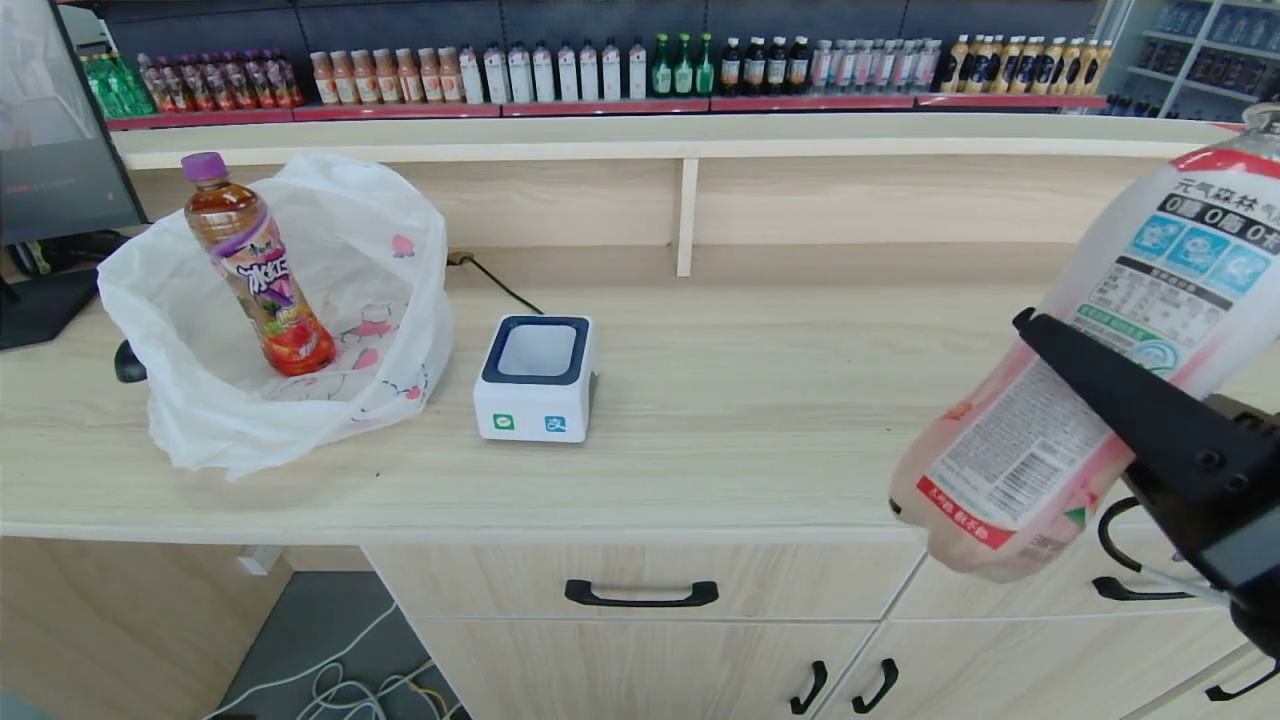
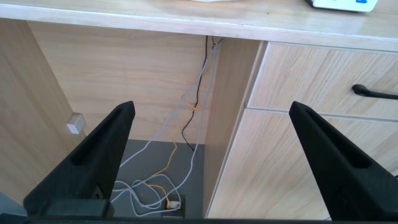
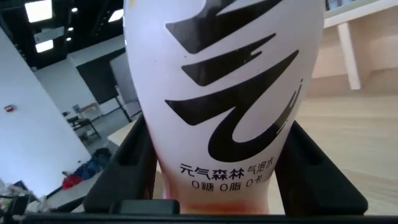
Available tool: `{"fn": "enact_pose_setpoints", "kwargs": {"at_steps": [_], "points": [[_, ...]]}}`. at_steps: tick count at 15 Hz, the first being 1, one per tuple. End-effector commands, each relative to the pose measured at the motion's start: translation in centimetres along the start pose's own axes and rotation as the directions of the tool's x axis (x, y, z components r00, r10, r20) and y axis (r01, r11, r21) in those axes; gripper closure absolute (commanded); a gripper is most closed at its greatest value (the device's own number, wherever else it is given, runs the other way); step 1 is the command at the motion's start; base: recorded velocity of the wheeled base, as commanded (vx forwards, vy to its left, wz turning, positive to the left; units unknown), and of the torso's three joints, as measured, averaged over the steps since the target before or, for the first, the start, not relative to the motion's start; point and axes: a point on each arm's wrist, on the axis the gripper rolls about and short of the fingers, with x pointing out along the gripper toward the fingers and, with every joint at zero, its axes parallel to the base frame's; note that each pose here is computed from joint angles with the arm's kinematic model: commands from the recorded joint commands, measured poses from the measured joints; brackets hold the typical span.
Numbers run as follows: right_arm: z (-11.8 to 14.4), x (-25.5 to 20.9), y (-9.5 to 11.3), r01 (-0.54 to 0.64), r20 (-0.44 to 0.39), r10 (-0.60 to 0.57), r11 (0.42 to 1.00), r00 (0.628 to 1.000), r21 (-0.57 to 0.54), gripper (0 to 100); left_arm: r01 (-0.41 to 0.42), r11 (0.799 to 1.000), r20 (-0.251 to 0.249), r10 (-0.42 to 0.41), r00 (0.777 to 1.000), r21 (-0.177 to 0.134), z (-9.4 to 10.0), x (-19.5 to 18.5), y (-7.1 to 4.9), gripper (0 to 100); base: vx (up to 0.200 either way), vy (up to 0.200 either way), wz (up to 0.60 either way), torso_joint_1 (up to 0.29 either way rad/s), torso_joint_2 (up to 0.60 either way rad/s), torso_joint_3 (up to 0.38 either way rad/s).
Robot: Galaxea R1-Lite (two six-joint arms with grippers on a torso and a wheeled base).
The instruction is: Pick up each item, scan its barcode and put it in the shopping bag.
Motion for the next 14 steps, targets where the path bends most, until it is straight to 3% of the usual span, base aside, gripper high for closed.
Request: {"fn": "enact_pose_setpoints", "kwargs": {"at_steps": [1, 5, 14], "points": [[-1.0, 0.7, -0.2, -0.063, -0.062, 0.067, 0.996, 0.996, 0.059, 100, 0.0, 1.0, 0.001, 0.0, 1.0, 0.0, 0.0, 0.0, 0.0, 0, 0.0, 0.0, 0.0, 0.0, 0.0, 0.0], [-0.9, 2.2, 0.8, -0.19, -0.077, 0.214, 0.952, 0.974, 0.24, 100, 0.0, 1.0, 0.001, 0.0, 1.0, -0.002, 0.0, 0.0, 0.0, 0, 0.0, 0.0, 0.0, 0.0, 0.0, 0.0], [-3.1, 6.4, 3.2, -0.289, -0.082, 0.335, 0.893, 0.939, 0.346, 100, 0.0, 1.0, 0.001, 0.0, 1.0, 0.0, 0.0, 0.0, 0.0, 0, 0.0, 0.0, 0.0, 0.0, 0.0, 0.0]]}}
